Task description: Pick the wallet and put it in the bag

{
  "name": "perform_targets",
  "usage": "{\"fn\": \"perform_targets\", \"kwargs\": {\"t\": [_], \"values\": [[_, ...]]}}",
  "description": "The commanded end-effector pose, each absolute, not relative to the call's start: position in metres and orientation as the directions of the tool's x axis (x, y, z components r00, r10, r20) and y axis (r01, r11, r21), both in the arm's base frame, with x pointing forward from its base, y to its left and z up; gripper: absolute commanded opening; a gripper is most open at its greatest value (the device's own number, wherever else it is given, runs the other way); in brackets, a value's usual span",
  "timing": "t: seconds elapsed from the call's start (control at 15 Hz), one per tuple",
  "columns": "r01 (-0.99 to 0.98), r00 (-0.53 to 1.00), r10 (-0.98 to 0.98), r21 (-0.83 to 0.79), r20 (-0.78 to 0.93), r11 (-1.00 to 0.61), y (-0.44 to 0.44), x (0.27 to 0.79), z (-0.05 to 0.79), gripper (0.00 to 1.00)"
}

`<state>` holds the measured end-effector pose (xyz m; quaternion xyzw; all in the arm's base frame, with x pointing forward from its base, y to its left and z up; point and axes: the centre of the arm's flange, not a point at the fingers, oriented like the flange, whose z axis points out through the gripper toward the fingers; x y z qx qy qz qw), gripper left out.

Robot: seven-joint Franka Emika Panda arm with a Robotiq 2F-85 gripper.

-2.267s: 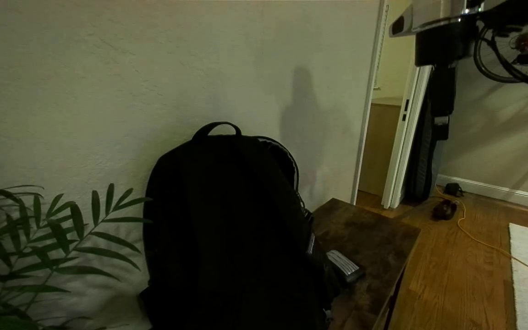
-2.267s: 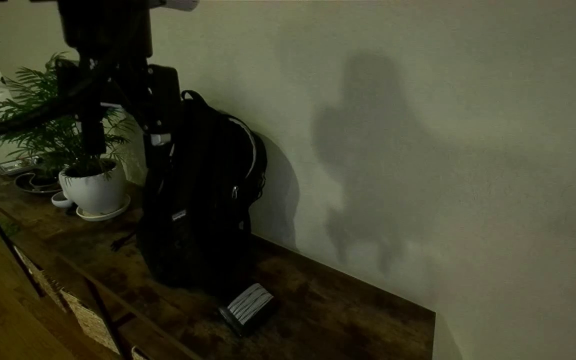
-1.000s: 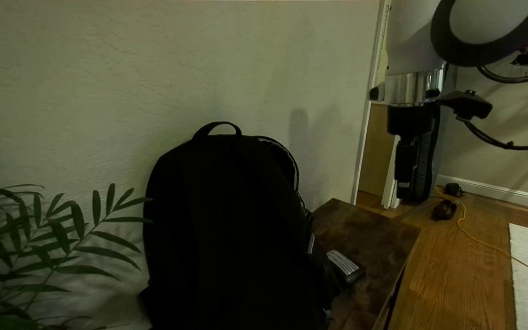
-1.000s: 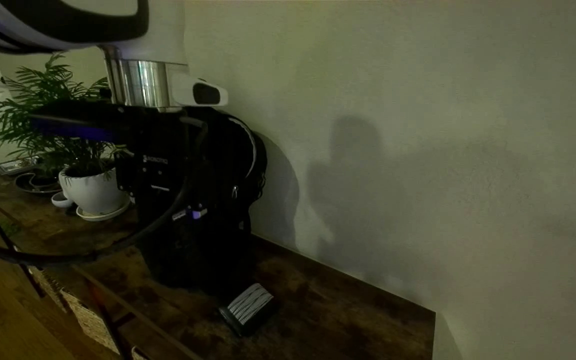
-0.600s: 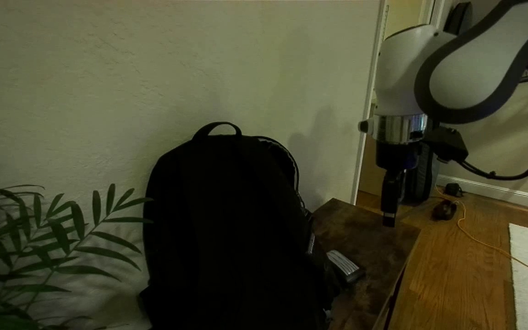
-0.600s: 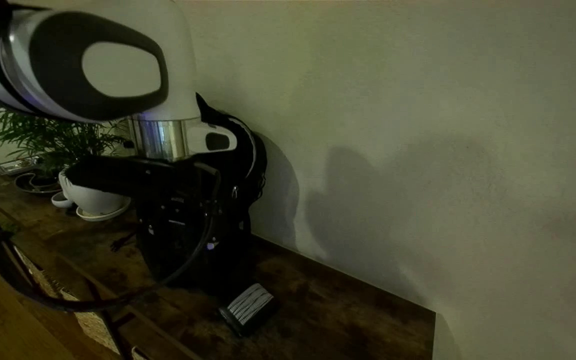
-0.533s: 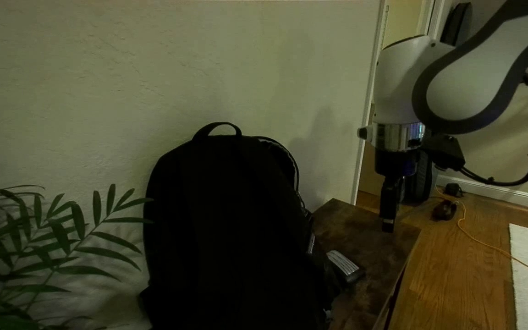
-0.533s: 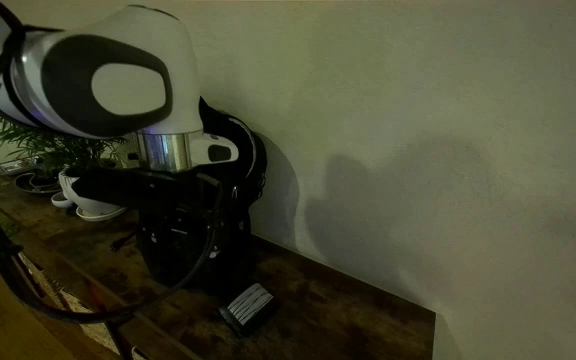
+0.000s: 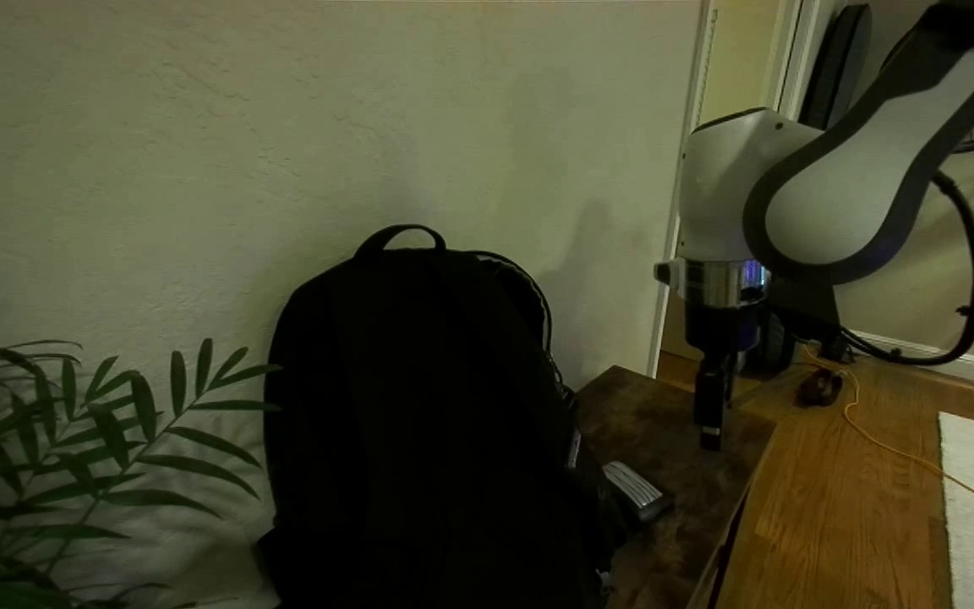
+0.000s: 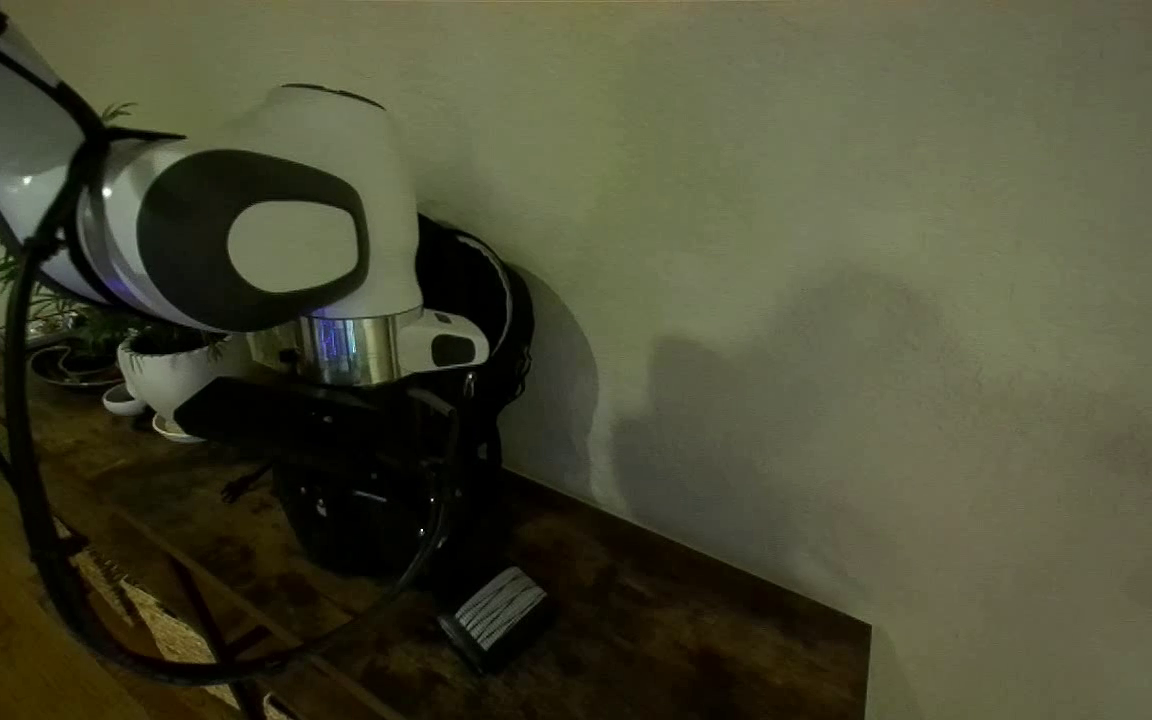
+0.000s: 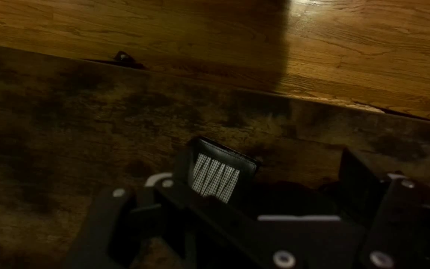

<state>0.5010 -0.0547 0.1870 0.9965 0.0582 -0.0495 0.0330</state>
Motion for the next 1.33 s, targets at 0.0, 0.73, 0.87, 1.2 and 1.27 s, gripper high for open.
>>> {"fn": "perform_targets", "kwargs": {"t": [0.0,0.73,0.87,1.2,1.27], "values": [[0.119,0.988,0.113,0.060,-0.102,-0.991,-0.055,0.501,0.187,1.00],[0.009,0.999,0.003,0.114,-0.051,-0.993,-0.054,0.527,0.112,1.00],[-0.012,0.999,-0.018,0.125,-0.040,-0.992,-0.054,0.533,0.100,1.00],[-0.052,0.999,-0.052,0.166,0.001,-0.985,-0.045,0.545,0.081,1.00],[-0.060,0.998,-0.058,0.174,0.016,-0.983,-0.044,0.547,0.079,1.00]]}}
